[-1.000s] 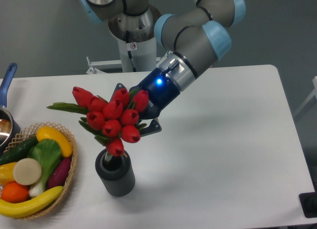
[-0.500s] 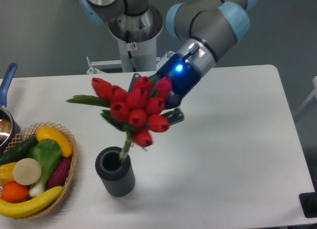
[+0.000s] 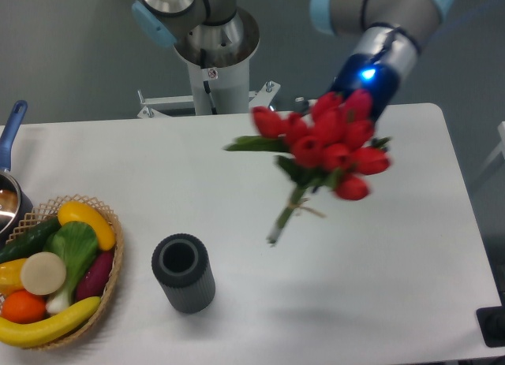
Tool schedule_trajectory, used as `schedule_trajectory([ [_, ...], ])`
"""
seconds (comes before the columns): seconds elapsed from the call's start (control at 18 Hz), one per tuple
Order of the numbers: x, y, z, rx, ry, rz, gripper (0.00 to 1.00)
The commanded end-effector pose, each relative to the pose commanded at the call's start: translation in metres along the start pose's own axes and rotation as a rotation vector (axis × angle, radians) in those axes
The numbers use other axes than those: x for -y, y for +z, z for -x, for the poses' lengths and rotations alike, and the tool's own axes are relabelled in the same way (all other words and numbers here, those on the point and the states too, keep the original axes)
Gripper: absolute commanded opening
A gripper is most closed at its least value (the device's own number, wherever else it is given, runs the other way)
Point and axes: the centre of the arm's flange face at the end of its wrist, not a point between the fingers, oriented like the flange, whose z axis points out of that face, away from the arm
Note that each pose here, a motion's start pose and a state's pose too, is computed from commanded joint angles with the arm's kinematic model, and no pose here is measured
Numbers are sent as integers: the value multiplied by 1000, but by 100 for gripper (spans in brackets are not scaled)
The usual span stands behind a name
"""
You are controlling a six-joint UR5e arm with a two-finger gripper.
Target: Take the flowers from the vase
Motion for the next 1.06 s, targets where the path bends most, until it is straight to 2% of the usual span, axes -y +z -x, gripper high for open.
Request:
schedule_trajectory([
  [0.28, -17, -13, 13, 26, 20, 3, 37],
  [0.61, -38, -18, 10, 30, -7, 9, 37],
  [1.06, -40, -18, 10, 31, 9, 11, 37],
])
